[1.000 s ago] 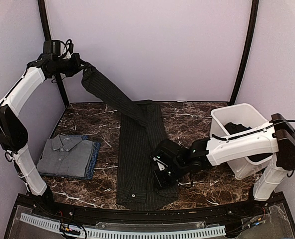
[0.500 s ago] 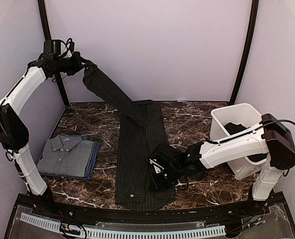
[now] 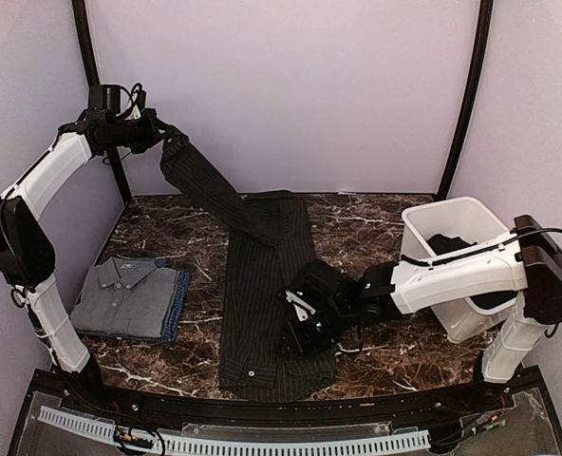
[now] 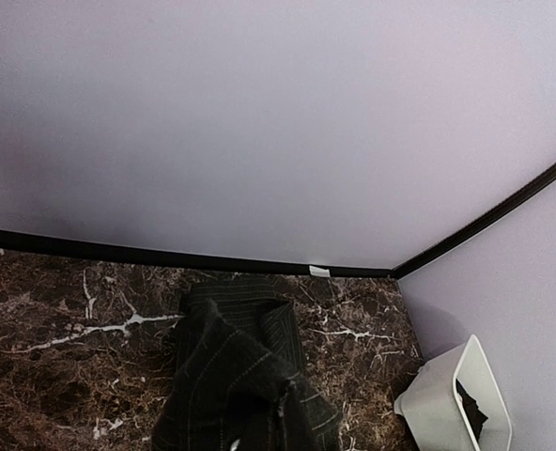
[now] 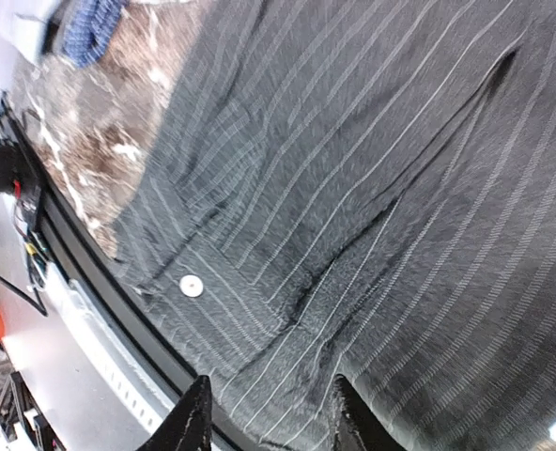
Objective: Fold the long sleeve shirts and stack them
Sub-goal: Fold the 1/3-folded shirt at the center of the board.
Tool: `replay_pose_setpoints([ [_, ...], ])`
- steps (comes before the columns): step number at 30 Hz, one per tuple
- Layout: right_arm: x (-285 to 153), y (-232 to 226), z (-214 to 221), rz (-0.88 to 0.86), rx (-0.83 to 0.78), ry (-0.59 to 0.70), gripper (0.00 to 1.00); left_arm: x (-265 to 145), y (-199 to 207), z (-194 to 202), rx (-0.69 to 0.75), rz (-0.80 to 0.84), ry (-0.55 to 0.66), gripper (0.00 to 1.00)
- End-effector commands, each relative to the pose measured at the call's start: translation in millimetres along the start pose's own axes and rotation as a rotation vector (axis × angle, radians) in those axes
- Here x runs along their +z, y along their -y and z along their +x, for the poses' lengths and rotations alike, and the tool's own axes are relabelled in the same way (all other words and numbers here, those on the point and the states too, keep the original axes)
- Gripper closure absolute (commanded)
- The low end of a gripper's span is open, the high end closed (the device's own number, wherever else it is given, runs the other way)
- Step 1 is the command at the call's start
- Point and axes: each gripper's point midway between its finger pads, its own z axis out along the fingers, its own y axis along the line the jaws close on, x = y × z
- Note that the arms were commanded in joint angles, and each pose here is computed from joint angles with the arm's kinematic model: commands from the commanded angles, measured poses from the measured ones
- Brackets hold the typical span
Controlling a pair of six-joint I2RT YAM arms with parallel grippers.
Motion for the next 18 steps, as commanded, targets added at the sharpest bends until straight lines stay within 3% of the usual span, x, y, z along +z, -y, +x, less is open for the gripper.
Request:
replay_pose_setpoints([
  [1, -42.0, 9.9, -24.7, 0.053, 0.01, 0.122, 0.6, -5.7, 8.3, -6.0, 0.021, 0.018, 0.027, 1.0],
  [5, -53.9, 51.3, -21.9, 0.148, 0.084, 0.164, 0.66, -4.2, 8.3, -5.6, 0.018, 0.02, 0.026, 1.0],
  [10, -33.8, 70.5, 1.3, 0.159, 0.123, 0.092, 0.79, -1.9, 7.5, -6.1, 0.015, 0.023, 0.026, 1.0],
  [18, -25.3, 65.0, 51.4, 0.184, 0.096, 0.001, 0.76, 2.5, 3.8, -5.1, 0.014, 0.017, 0.021, 1.0],
])
